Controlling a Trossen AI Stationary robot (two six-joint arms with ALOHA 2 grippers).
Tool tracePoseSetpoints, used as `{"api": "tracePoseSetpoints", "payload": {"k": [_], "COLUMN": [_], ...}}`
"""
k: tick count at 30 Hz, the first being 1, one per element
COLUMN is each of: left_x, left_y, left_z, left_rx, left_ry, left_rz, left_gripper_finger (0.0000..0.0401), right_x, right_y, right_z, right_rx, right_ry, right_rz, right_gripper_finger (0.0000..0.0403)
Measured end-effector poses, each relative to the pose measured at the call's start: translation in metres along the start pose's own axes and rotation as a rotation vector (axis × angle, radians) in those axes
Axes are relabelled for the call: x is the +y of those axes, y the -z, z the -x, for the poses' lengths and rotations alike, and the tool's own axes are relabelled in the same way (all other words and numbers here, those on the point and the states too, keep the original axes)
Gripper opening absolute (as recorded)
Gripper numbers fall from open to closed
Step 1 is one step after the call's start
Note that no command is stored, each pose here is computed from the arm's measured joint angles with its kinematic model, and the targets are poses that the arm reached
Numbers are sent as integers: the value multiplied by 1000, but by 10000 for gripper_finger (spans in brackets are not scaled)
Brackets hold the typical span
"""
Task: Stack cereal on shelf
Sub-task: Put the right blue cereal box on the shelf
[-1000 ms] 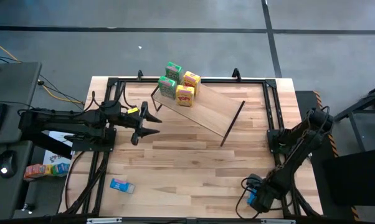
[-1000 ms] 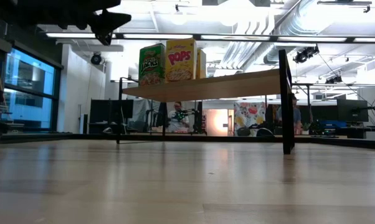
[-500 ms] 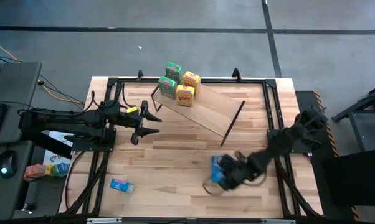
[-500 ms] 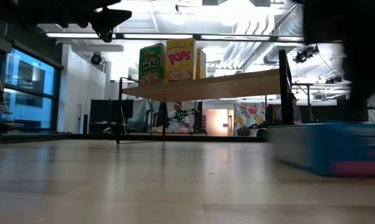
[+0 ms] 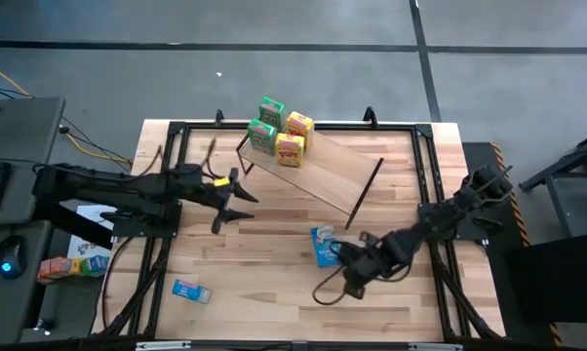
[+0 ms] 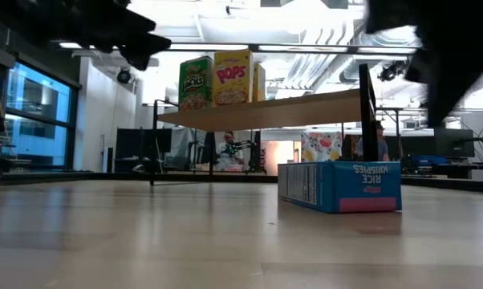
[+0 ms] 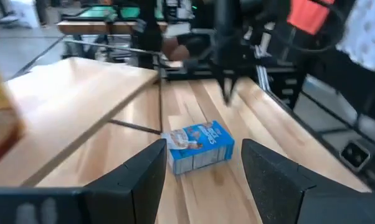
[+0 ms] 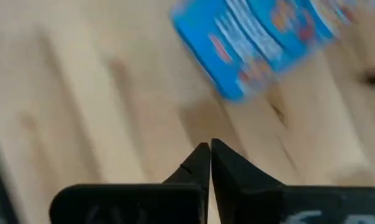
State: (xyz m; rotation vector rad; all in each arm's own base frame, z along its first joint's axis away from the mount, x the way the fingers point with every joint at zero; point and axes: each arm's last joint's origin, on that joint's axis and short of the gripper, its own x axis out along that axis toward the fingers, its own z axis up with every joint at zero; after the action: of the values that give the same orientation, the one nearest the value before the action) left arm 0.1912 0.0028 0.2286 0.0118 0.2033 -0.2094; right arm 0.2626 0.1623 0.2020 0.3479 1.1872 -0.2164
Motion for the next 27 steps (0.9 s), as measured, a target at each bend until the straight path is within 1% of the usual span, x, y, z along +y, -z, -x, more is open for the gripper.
{"api": "tracePoseSetpoints", "payload": {"k": [4, 7, 10, 14, 15, 16, 18, 22, 25, 27], "left_x": [-3, 1, 8, 15, 16, 18, 21, 27, 30, 31], "left_y": [16, 29, 37, 46, 49, 51, 54, 60, 67, 73], "left_z": [-28, -50, -74, -109, -116, -124, -138, -161, -175, -183], "left_rx": [61, 126, 187, 257, 274, 286, 302, 341, 356, 340], "left_ry": [37, 23, 12, 24, 27, 29, 25, -49, -86, -107], "left_rz": [-112, -186, -208, -201, -198, -196, -213, -253, -261, -257], "left_gripper_finger": [185, 154, 107, 26, 14, 8, 13, 4, 3, 2], "right_x": [-2, 0, 3, 0, -3, -6, -10, -18, -21, -22], "right_y": [22, 32, 41, 54, 56, 59, 61, 66, 69, 70], "right_z": [3, 6, 3, -18, -24, -29, -37, -47, -53, -56], "right_rx": [51, 50, 12, -26, -40, -58, -111, -213, -241, -252], "right_ry": [140, 179, 166, 95, 80, 75, 64, 58, 23, 1], "right_rz": [12, -11, -38, -82, -99, -112, -124, -140, -157, -164], "right_gripper_finger": [0, 0, 0, 0, 0, 0, 0, 0, 0, 0]}}
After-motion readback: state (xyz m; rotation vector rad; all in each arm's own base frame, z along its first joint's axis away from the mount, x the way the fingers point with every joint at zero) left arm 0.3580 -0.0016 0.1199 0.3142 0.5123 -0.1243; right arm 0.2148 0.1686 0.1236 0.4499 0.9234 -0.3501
